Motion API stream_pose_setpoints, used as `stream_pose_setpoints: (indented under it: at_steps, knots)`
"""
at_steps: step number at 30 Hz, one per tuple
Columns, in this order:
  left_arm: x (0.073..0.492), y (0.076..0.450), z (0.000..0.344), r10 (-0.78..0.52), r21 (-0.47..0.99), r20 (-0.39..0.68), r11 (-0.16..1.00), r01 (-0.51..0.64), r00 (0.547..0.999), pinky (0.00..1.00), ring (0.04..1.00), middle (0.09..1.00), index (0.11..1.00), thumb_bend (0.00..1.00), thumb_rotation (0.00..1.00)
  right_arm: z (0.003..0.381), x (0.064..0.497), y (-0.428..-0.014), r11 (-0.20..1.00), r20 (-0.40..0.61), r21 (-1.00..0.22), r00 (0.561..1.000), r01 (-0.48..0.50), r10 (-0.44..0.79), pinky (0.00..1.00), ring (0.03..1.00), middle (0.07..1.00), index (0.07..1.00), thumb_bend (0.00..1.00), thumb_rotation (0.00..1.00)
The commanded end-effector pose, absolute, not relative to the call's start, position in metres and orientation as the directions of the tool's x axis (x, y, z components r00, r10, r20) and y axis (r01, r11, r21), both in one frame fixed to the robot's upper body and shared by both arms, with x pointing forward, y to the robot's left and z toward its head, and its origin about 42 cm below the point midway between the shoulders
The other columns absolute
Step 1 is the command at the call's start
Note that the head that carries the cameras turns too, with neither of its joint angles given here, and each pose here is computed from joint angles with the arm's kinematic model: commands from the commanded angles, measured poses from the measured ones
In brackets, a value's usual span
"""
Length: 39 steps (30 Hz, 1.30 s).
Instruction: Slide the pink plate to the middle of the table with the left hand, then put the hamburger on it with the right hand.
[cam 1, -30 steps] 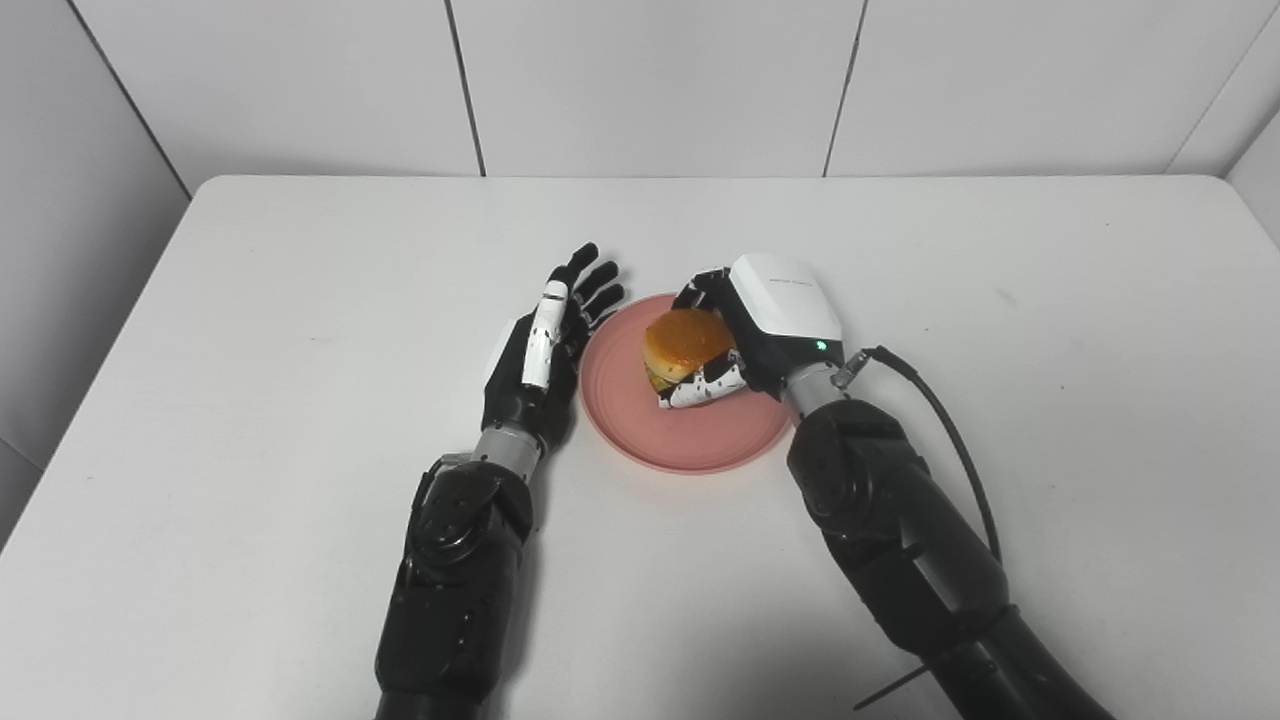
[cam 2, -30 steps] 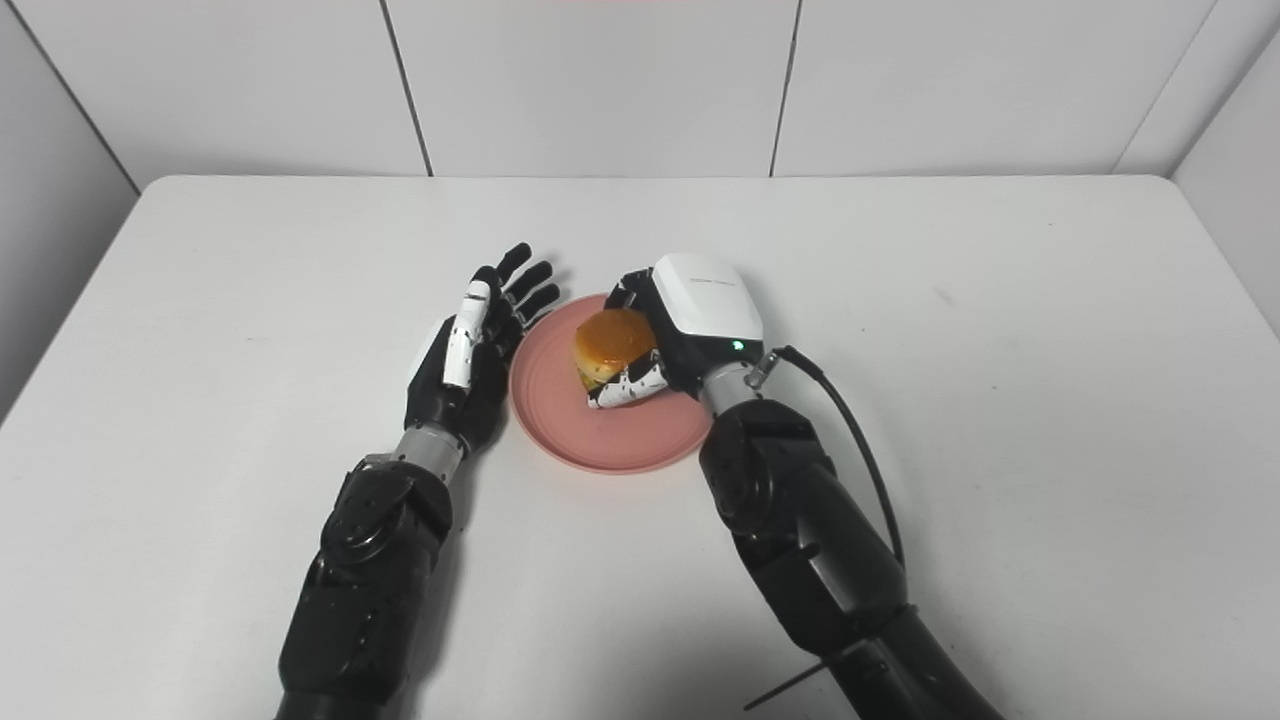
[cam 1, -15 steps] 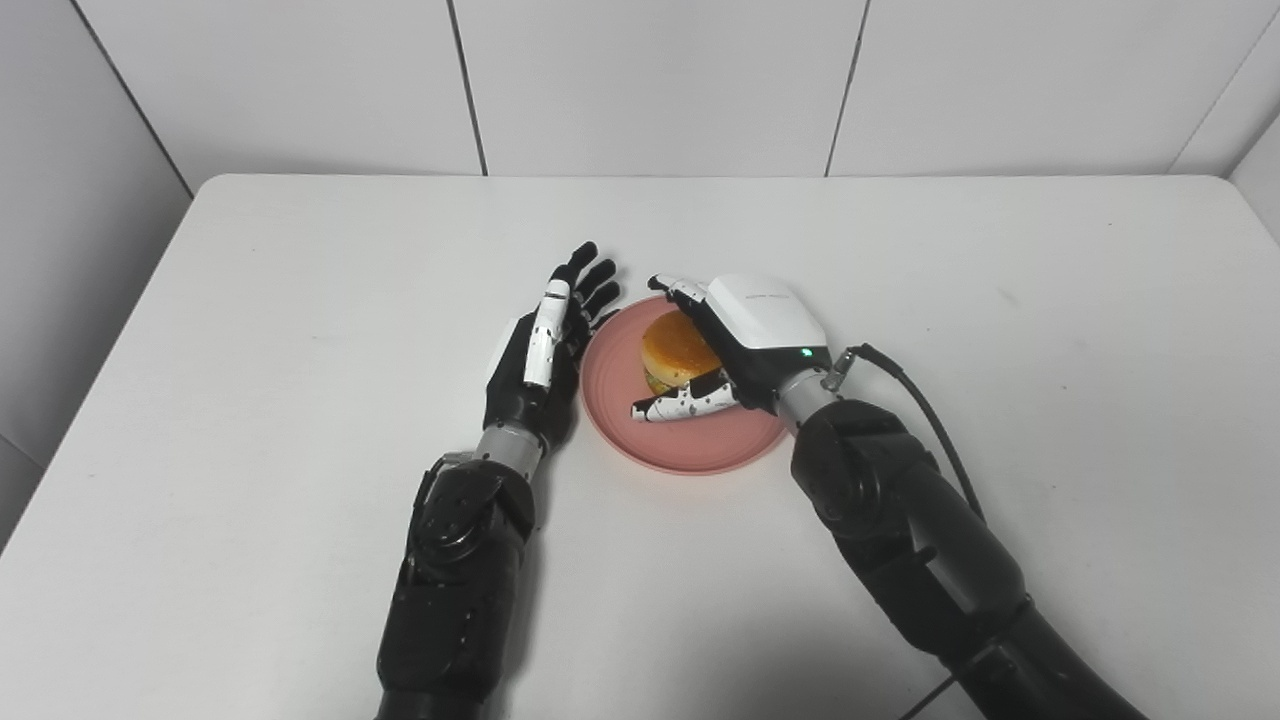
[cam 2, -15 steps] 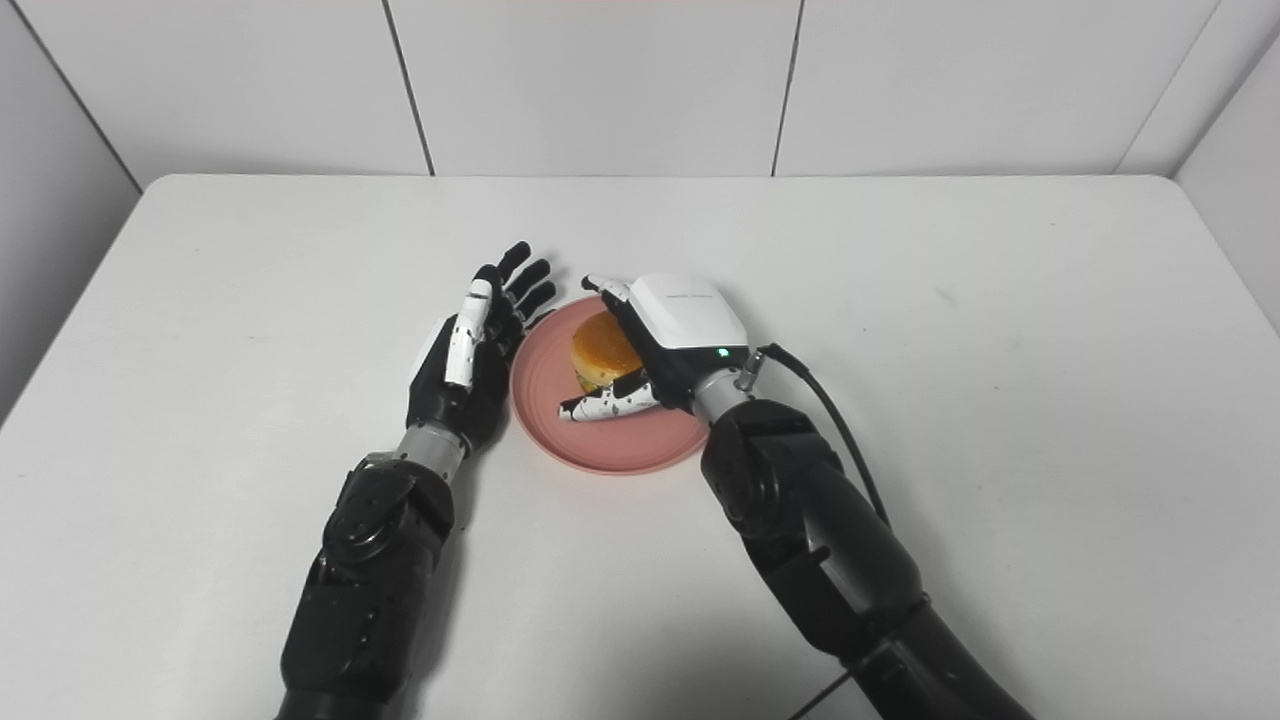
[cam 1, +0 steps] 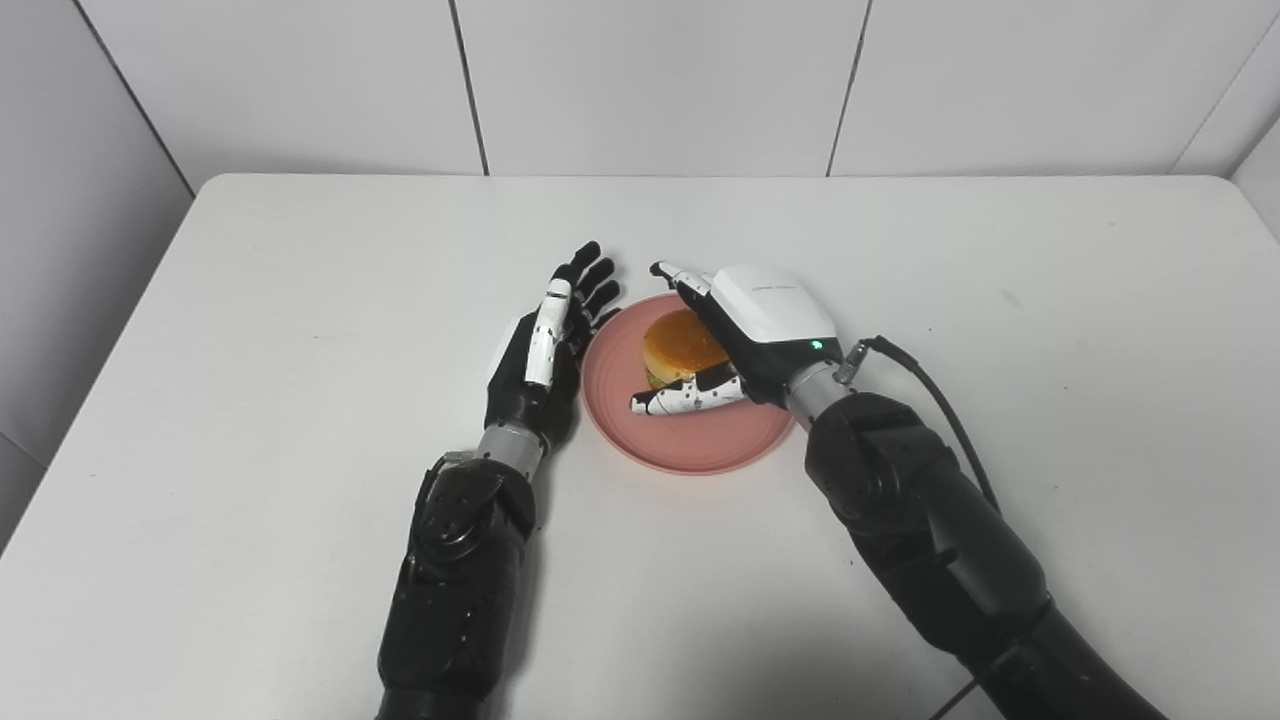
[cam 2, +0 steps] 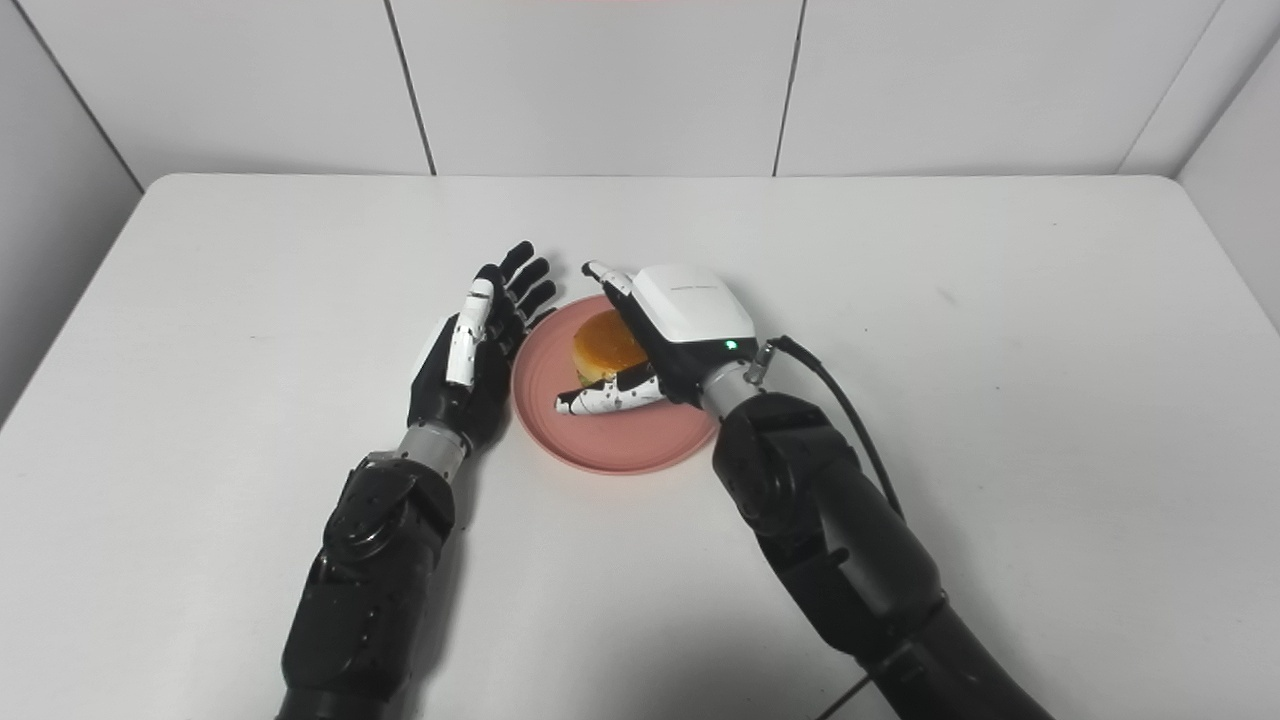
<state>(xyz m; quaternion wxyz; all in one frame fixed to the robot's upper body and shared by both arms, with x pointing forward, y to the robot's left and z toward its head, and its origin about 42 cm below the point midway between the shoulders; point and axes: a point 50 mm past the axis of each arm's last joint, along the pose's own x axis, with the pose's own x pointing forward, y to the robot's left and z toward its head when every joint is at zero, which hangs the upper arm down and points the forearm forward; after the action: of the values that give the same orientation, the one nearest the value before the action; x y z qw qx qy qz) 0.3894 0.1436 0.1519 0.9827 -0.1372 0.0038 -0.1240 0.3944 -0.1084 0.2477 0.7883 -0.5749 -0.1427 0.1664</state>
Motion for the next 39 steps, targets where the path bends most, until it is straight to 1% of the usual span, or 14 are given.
stream_pose_setpoints:
  at_steps: [1, 6, 10, 12, 13, 15, 16, 17, 20, 23, 26, 30, 33, 39]
  knots:
    - [0.382, 0.145, 0.126, -0.249, -0.298, -0.082, 0.930, 0.215, 0.965, 0.92, 0.944, 0.946, 0.911, 0.39, 1.00, 0.281, 0.394, -0.109, 0.309, 0.153, -0.951, 0.879, 0.007, 0.452, 0.69, 0.810, 0.880, 0.932, 0.94, 0.62]
    - [0.382, 0.149, 0.126, -0.236, -0.286, -0.076, 0.936, 0.205, 0.969, 0.90, 0.918, 0.919, 0.901, 0.40, 1.00, 0.300, 0.389, -0.120, 0.368, 0.243, -0.927, 0.866, 0.074, 0.437, 0.65, 0.787, 0.872, 0.928, 0.95, 0.59]
    - [0.383, 0.155, 0.126, -0.227, -0.255, -0.062, 0.945, 0.205, 0.972, 0.92, 0.918, 0.924, 0.919, 0.39, 1.00, 0.306, 0.384, -0.135, 0.463, 0.317, -0.880, 0.858, 0.107, 0.404, 0.70, 0.821, 0.883, 0.938, 0.94, 0.64]
    - [0.383, 0.159, 0.128, -0.217, -0.235, -0.045, 0.951, 0.201, 0.975, 0.92, 0.919, 0.925, 0.924, 0.40, 1.00, 0.304, 0.382, -0.143, 0.525, 0.341, -0.844, 0.864, 0.108, 0.371, 0.65, 0.815, 0.903, 0.949, 0.94, 0.70]
    - [0.383, 0.161, 0.128, -0.213, -0.222, -0.036, 0.954, 0.200, 0.976, 0.92, 0.927, 0.935, 0.934, 0.40, 1.00, 0.302, 0.382, -0.147, 0.550, 0.351, -0.828, 0.866, 0.109, 0.356, 0.69, 0.852, 0.923, 0.964, 0.94, 0.79]
    - [0.382, 0.165, 0.130, -0.203, -0.201, -0.017, 0.960, 0.196, 0.979, 0.94, 0.937, 0.947, 0.945, 0.40, 1.00, 0.294, 0.381, -0.155, 0.593, 0.359, -0.798, 0.874, 0.105, 0.327, 0.73, 0.881, 0.947, 0.984, 0.94, 0.86]
    - [0.382, 0.167, 0.132, -0.198, -0.195, -0.008, 0.962, 0.192, 0.980, 0.97, 0.968, 0.975, 0.974, 0.40, 1.00, 0.289, 0.381, -0.158, 0.613, 0.360, -0.784, 0.878, 0.101, 0.315, 0.77, 0.923, 0.981, 0.995, 0.90, 0.94]
    - [0.381, 0.170, 0.133, -0.191, -0.180, 0.011, 0.965, 0.190, 0.982, 0.99, 0.986, 0.990, 0.990, 0.40, 1.00, 0.281, 0.379, -0.163, 0.646, 0.364, -0.757, 0.882, 0.094, 0.299, 0.80, 0.946, 0.992, 0.998, 0.87, 0.98]
    - [0.374, 0.175, 0.138, -0.172, -0.118, 0.077, 0.977, 0.180, 0.982, 1.00, 0.998, 0.999, 0.999, 0.39, 1.00, 0.257, 0.372, -0.176, 0.739, 0.376, -0.668, 0.895, 0.083, 0.239, 0.83, 0.958, 0.999, 1.000, 0.83, 1.00]
    - [0.364, 0.180, 0.139, -0.158, -0.039, 0.126, 0.986, 0.164, 0.979, 1.00, 1.000, 1.000, 1.000, 0.42, 1.00, 0.233, 0.363, -0.186, 0.808, 0.393, -0.582, 0.901, 0.090, 0.183, 0.89, 0.980, 1.000, 1.000, 0.73, 1.00]
    - [0.353, 0.187, 0.135, -0.133, 0.005, 0.135, 0.991, 0.134, 0.982, 1.00, 1.000, 1.000, 1.000, 0.42, 1.00, 0.210, 0.352, -0.191, 0.856, 0.417, -0.505, 0.899, 0.111, 0.130, 0.91, 0.984, 1.000, 1.000, 0.72, 1.00]
    - [0.340, 0.196, 0.130, -0.131, 0.054, 0.136, 0.991, 0.125, 0.982, 1.00, 1.000, 1.000, 1.000, 0.47, 1.00, 0.191, 0.342, -0.191, 0.878, 0.452, -0.459, 0.887, 0.137, 0.098, 0.96, 1.000, 1.000, 1.000, 0.65, 1.00]
    - [0.326, 0.203, 0.123, -0.141, 0.103, 0.142, 0.987, 0.127, 0.980, 1.00, 1.000, 1.000, 1.000, 0.51, 1.00, 0.176, 0.328, -0.192, 0.889, 0.413, -0.442, 0.907, 0.124, 0.079, 0.99, 1.000, 1.000, 1.000, 0.58, 1.00]
    - [0.303, 0.204, 0.109, -0.161, 0.139, 0.134, 0.980, 0.142, 0.978, 1.00, 1.000, 1.000, 1.000, 0.48, 1.00, 0.153, 0.315, -0.193, 0.917, 0.357, -0.391, 0.931, 0.082, 0.069, 0.96, 0.996, 1.000, 1.000, 0.52, 1.00]
